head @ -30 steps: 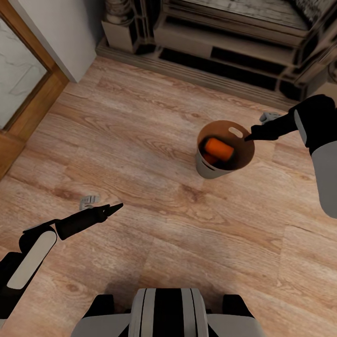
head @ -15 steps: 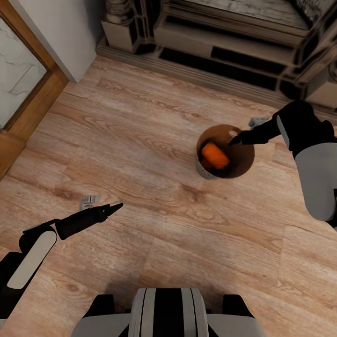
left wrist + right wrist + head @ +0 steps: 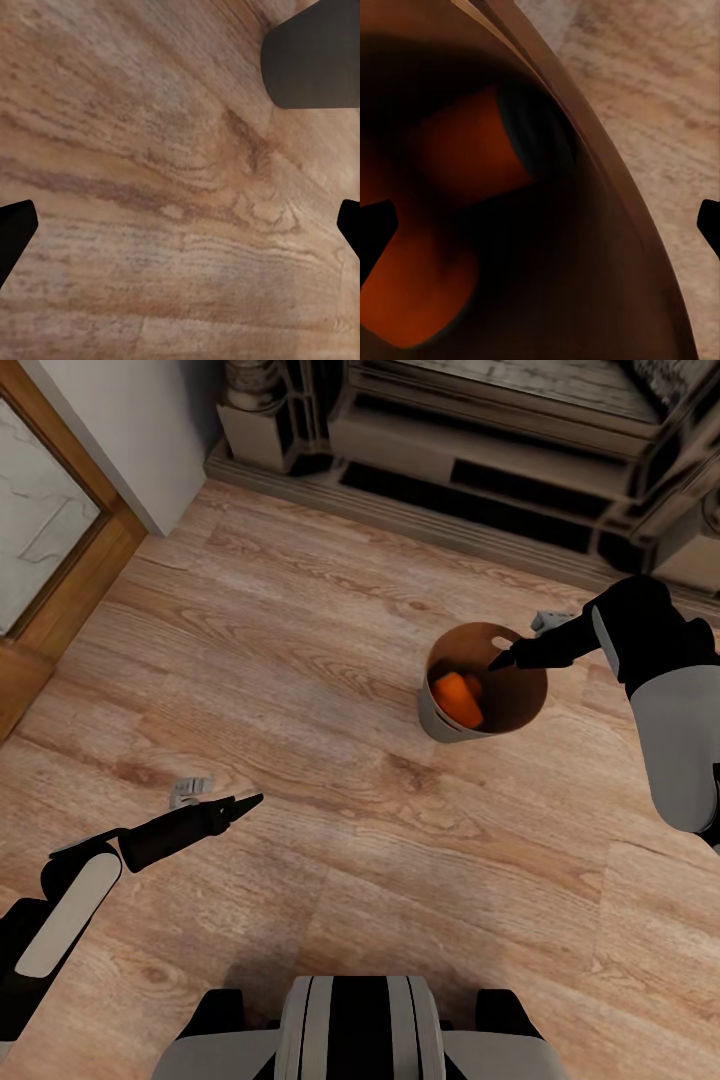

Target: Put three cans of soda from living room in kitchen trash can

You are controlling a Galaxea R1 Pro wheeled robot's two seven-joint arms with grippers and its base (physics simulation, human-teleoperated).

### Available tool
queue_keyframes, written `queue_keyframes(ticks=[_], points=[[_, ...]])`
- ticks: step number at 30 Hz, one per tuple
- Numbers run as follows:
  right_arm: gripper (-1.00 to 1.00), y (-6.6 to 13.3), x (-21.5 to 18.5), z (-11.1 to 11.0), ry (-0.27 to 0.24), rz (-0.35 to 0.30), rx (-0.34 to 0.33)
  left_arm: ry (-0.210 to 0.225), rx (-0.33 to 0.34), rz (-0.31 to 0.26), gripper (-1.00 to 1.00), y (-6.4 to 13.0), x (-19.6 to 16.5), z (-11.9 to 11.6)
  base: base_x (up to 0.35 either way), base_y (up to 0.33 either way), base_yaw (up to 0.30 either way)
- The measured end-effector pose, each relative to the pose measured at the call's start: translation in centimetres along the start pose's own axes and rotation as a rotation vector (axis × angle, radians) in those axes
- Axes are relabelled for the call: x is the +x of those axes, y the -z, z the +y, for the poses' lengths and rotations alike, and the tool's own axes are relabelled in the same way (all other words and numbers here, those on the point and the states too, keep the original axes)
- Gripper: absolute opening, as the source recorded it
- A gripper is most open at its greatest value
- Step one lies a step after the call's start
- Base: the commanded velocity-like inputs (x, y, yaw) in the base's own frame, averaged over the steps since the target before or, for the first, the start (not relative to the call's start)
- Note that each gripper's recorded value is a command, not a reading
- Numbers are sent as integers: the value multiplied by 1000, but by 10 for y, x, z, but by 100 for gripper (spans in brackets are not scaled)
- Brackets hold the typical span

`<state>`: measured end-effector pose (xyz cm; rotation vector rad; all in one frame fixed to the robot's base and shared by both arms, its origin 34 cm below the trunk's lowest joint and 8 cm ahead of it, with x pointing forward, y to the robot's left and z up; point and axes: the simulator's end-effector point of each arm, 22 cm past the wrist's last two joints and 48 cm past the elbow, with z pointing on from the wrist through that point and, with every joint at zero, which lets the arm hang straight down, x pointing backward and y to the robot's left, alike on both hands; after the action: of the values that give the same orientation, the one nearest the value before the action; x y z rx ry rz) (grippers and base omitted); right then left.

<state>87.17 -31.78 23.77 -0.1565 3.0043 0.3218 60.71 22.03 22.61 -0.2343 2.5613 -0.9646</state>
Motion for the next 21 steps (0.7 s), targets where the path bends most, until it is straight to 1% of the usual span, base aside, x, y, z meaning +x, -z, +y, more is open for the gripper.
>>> queue_keyframes(ticks=[5, 21], points=[[100, 0, 0, 0, 0, 0, 0, 0, 0, 1, 100, 0, 0, 0, 0, 0, 0], [100, 32, -10, 6, 0, 6, 2, 2, -6, 8, 100, 20, -17, -22, 0, 0, 0]])
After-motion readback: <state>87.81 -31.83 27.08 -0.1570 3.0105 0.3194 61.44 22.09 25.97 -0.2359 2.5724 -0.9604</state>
